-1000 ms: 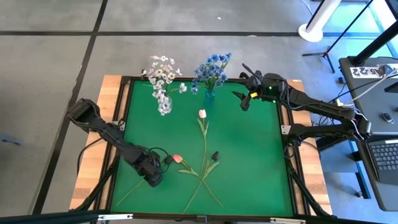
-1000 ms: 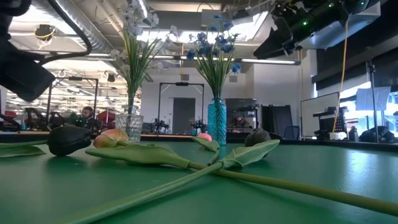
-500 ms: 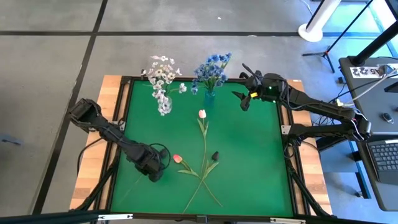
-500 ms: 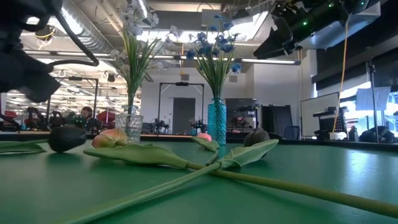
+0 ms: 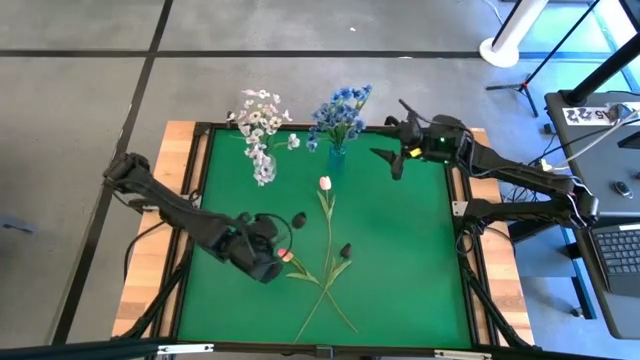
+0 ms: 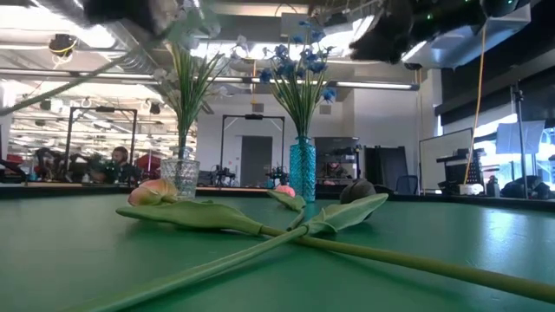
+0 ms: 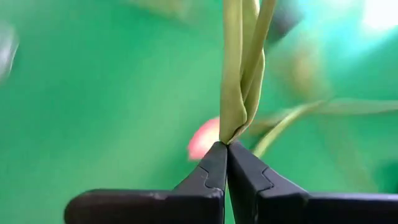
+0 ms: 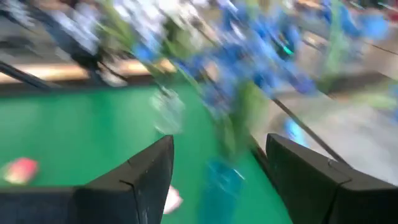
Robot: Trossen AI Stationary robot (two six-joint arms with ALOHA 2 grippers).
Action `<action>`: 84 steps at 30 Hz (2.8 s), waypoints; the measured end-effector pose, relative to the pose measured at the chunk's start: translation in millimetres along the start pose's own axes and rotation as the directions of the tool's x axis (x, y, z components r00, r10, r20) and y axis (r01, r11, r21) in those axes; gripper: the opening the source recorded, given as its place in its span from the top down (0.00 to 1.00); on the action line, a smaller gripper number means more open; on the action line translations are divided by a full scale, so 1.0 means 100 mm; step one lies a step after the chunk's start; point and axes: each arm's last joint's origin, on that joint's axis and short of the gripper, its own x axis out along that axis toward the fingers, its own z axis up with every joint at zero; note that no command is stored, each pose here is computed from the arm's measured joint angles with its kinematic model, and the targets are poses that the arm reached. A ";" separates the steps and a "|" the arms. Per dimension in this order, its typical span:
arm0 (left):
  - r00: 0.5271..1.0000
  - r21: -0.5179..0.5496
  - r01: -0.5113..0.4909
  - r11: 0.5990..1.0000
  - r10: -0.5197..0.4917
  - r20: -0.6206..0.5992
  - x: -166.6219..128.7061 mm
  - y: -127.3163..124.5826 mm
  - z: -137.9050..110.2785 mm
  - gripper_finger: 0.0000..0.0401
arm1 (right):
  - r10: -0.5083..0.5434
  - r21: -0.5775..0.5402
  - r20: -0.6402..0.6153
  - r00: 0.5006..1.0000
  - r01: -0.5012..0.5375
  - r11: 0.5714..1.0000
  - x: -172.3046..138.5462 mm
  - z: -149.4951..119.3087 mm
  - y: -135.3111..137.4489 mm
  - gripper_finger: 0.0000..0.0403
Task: Sort flowers into vase by color
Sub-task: Put the left black flower into the blue vase
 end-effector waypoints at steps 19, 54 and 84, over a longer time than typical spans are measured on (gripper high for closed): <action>0.726 0.300 0.072 0.951 -0.256 0.639 -0.27 0.16 1.22 1.00 | 0.549 -0.069 0.218 0.807 -0.549 0.833 0.40 0.13 0.86 0.37; 0.650 0.348 0.153 0.925 -0.359 0.669 -0.23 0.34 1.50 1.00 | 0.521 0.021 0.252 0.815 -0.543 0.840 0.70 0.01 0.99 0.92; 0.680 0.361 0.135 0.923 -0.351 0.644 -0.07 0.27 1.49 1.00 | 0.462 0.105 0.215 0.860 -0.491 0.865 0.84 -0.10 1.00 0.83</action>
